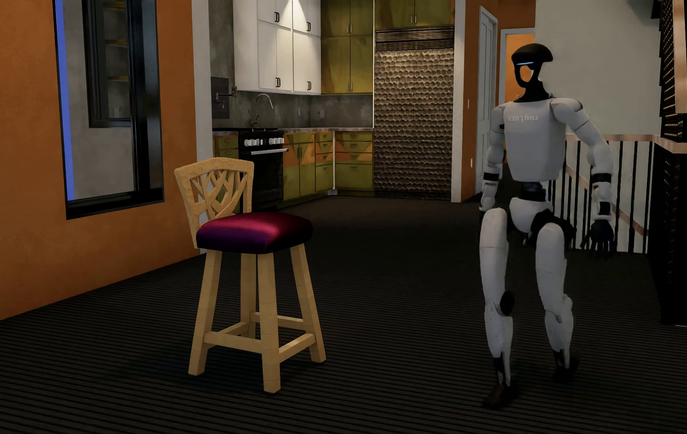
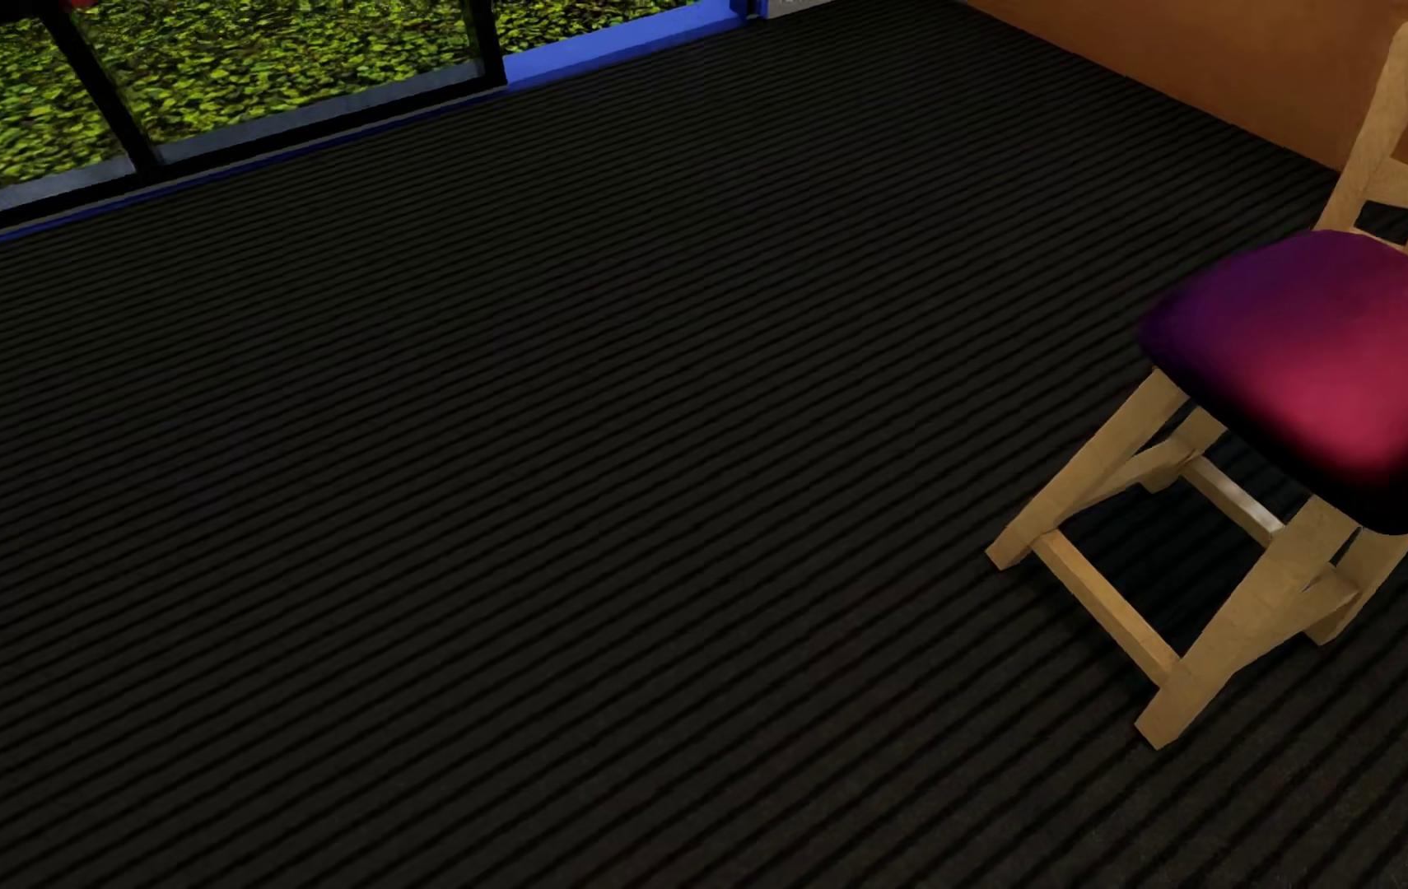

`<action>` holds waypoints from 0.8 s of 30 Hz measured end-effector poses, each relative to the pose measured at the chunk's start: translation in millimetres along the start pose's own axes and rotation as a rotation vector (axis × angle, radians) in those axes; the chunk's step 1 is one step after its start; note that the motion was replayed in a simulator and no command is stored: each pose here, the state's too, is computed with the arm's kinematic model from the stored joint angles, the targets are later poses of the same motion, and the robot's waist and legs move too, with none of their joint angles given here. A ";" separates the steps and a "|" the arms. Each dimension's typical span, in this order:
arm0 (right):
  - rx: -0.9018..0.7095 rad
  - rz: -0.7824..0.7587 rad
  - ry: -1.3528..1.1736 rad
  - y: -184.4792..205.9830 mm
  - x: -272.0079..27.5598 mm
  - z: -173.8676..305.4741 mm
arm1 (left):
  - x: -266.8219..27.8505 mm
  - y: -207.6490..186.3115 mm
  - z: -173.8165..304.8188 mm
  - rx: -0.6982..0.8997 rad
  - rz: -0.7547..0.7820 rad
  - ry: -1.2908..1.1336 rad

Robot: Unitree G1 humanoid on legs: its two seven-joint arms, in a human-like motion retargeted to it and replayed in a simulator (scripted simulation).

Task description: Avoid the stool

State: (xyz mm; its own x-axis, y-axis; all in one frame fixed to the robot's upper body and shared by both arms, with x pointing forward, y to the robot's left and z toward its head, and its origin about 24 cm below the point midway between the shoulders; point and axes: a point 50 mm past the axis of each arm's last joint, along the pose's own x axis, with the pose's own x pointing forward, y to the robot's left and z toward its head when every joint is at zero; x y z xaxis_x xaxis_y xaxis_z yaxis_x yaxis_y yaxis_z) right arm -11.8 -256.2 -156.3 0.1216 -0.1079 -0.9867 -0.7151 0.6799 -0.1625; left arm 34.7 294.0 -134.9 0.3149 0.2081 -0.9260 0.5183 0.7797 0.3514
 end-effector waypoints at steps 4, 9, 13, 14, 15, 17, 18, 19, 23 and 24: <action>-0.117 0.074 0.068 19.2 -1.1 -15.6 | 1.8 -22.1 24.6 -0.070 -0.038 -0.091; 0.074 -0.121 -0.148 -43.0 1.0 43.2 | 4.2 -41.9 40.1 -0.026 -0.102 -0.129; 0.168 -0.244 -0.306 -85.4 -9.5 81.5 | 2.4 -39.8 27.3 0.002 -0.104 -0.092; 0.161 -0.238 -0.314 -83.9 -9.0 85.0 | 1.9 -37.2 21.7 0.012 -0.099 -0.074; 0.142 -0.217 -0.303 -77.2 -6.7 84.5 | 0.9 -34.8 14.8 0.018 -0.095 -0.053; 0.093 -0.157 -0.235 -57.1 -0.6 70.0 | -0.8 -35.2 2.1 0.014 -0.094 -0.009; 0.063 -0.118 -0.187 -43.6 2.5 58.7 | -1.8 -37.7 -4.5 0.009 -0.099 0.017; 0.025 -0.074 -0.135 -28.8 5.3 47.3 | -2.8 -43.4 -11.6 0.021 -0.117 0.047; -0.039 0.016 -0.060 2.8 4.7 23.2 | -11.9 -68.3 -33.2 0.134 -0.217 0.108; -0.005 -0.001 -0.077 -1.1 3.5 25.0 | -13.1 -71.6 -32.4 0.126 -0.224 0.099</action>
State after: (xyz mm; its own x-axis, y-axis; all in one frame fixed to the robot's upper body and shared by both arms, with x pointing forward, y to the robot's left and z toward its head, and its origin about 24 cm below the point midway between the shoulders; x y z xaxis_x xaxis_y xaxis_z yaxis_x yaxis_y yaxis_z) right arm 6.7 -239.2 -159.4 0.1752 -0.0521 -0.9832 -0.7181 0.6764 -0.1638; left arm -32.3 254.6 -152.4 0.1052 0.1006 -0.9893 0.6629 0.7345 0.1452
